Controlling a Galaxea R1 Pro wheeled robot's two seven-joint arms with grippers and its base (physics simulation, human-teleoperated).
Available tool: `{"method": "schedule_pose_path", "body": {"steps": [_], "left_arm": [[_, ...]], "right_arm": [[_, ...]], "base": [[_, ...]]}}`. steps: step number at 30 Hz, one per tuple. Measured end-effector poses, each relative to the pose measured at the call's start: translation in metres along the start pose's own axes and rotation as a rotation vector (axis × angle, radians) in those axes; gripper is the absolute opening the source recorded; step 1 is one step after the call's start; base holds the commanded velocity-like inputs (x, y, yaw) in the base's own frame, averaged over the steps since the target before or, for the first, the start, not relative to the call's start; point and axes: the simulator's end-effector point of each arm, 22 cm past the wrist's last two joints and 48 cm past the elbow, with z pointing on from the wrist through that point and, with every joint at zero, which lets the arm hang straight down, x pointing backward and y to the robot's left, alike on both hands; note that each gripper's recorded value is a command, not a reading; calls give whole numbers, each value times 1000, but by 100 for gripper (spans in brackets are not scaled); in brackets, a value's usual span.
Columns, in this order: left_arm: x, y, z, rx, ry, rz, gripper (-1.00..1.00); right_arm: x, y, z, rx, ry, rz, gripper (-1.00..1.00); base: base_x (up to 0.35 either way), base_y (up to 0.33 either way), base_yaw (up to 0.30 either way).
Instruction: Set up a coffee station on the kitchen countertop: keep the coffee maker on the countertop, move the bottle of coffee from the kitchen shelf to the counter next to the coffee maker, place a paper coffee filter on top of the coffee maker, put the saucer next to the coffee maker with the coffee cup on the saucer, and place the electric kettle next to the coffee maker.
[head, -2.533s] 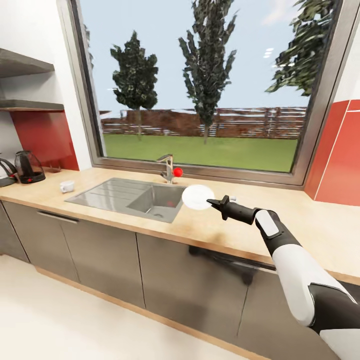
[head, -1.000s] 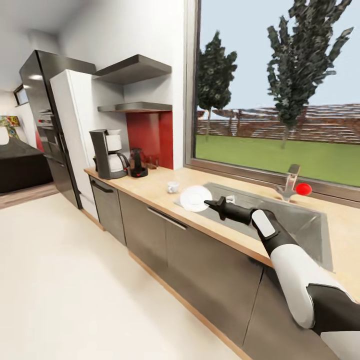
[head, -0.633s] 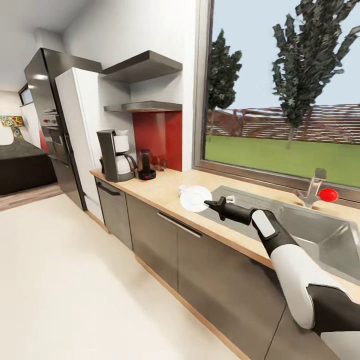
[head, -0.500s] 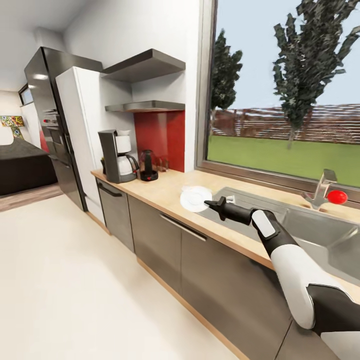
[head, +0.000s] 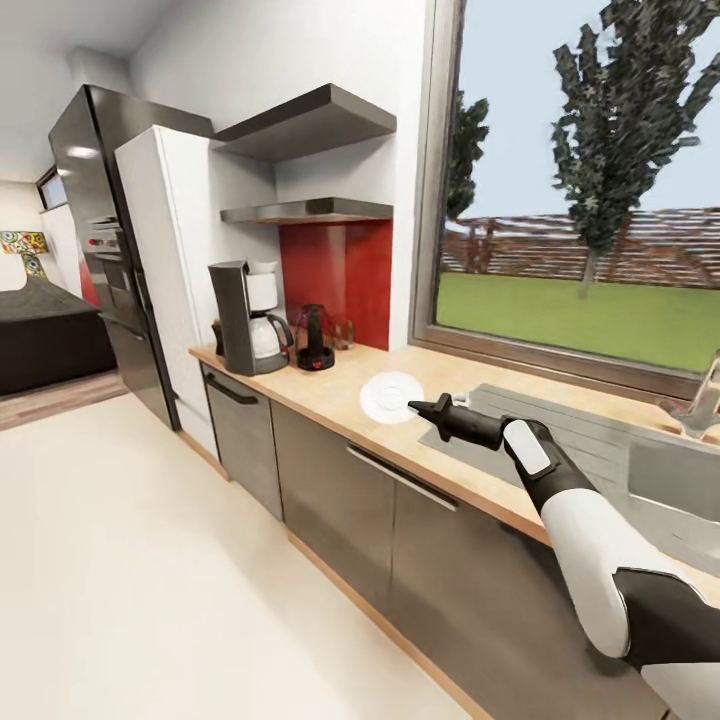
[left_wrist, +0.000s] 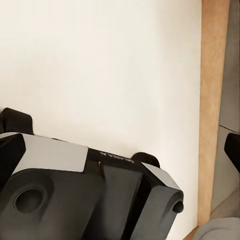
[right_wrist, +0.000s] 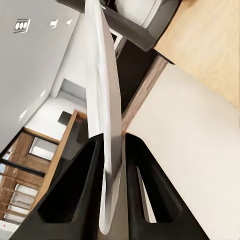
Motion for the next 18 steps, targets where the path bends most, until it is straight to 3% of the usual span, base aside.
{"method": "schedule_pose_path", "body": {"steps": [18], "left_arm": [[0, 0, 0, 0, 0, 0, 100]], "right_arm": [[0, -1, 0, 2, 0, 0, -100]], "base": [[233, 272, 0]]}}
